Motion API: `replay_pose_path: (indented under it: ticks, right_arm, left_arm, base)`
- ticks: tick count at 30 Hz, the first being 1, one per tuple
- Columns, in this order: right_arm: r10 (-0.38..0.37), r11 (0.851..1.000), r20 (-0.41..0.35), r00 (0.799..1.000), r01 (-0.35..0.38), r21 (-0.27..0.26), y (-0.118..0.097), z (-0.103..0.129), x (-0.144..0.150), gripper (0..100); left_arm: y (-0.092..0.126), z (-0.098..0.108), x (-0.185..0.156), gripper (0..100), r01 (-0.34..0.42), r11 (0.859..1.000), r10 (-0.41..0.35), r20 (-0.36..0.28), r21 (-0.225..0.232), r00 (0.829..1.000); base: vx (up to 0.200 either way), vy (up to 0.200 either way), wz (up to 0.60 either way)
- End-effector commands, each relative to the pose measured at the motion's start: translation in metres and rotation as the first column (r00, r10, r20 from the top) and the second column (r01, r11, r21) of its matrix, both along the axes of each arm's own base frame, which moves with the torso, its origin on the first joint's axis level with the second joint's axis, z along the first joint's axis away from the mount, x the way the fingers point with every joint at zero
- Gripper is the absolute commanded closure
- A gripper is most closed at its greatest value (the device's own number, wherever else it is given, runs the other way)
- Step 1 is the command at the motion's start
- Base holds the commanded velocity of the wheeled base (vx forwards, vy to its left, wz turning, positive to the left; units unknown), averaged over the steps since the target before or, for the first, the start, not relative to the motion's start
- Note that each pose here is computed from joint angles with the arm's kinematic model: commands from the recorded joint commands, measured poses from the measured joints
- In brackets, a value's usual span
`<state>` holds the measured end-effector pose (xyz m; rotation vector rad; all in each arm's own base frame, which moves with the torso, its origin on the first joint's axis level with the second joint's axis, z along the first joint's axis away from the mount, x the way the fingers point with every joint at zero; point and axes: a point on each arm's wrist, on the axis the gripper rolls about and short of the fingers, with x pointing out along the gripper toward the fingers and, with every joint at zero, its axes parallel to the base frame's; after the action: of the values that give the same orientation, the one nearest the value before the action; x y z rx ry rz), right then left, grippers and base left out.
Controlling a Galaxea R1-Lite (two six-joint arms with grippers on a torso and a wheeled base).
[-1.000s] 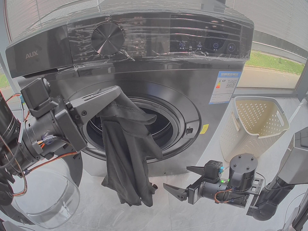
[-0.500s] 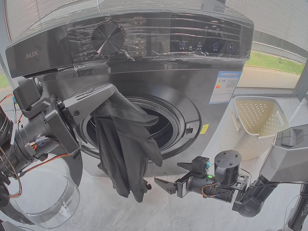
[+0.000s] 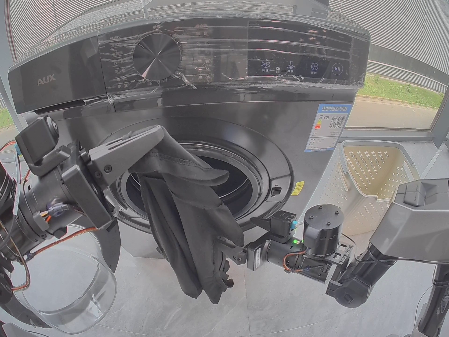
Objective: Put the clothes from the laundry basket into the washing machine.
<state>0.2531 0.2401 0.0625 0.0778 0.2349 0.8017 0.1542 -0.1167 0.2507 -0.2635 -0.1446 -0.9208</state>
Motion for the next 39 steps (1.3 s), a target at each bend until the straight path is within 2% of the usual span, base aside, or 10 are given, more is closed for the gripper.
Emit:
replay_pose_path:
  ticks: [1,4,5,12,17,21,27,32,39]
  right_arm:
    - [-0.005,1.0,0.018,1.0,0.005,0.006,0.005,-0.003,0.009,0]
    - [-0.005,1.0,0.02,1.0,0.005,0.008,0.011,-0.005,0.015,0]
    - [-0.005,1.0,0.021,1.0,0.005,0.009,0.012,-0.007,0.016,100]
    - [0.015,1.0,0.03,0.999,-0.015,0.019,0.013,-0.003,0.013,100]
    - [0.013,0.999,0.065,0.998,-0.017,0.051,0.007,0.021,0.005,100]
    - [0.005,0.997,0.097,0.995,-0.013,0.078,-0.008,0.05,-0.012,100]
    - [-0.051,0.997,0.085,0.995,0.046,0.059,-0.032,0.076,-0.034,100]
    - [-0.054,0.995,0.111,0.992,0.044,0.085,-0.042,0.094,-0.047,100]
    - [-0.055,0.993,0.143,0.988,0.039,0.109,-0.046,0.104,-0.054,100]
  left_arm:
    - [0.002,0.001,-0.002,100,-0.001,1.0,0.001,0.005,-0.005,1.0]
    - [0.002,0.001,-0.003,100,-0.001,1.0,0.001,0.005,-0.007,1.0]
    - [0.002,0.001,-0.003,100,-0.002,1.0,0.003,0.005,-0.007,1.0]
    - [0.004,-0.005,-0.002,100,-0.019,1.0,0.019,-0.014,0.005,1.0]
    - [0.005,-0.011,-0.001,100,-0.033,0.999,0.033,-0.033,0.017,0.999]
    - [0.013,-0.014,0.002,100,-0.074,0.997,0.075,-0.041,0.023,0.996]
    - [0.018,-0.015,0.006,100,-0.116,0.993,0.116,-0.041,0.025,0.992]
    - [0.024,-0.016,0.01,100,-0.152,0.988,0.153,-0.045,0.028,0.987]
    - [0.028,-0.021,0.009,100,-0.207,0.978,0.208,-0.06,0.032,0.976]
  base:
    - [0.0,0.0,0.0]
    - [0.0,0.0,0.0]
    - [0.0,0.0,0.0]
    - [0.0,0.0,0.0]
    - [0.0,0.0,0.0]
    - [0.0,0.0,0.0]
    - [0.0,0.0,0.0]
    - [0.0,0.0,0.0]
    - [0.0,0.0,0.0]
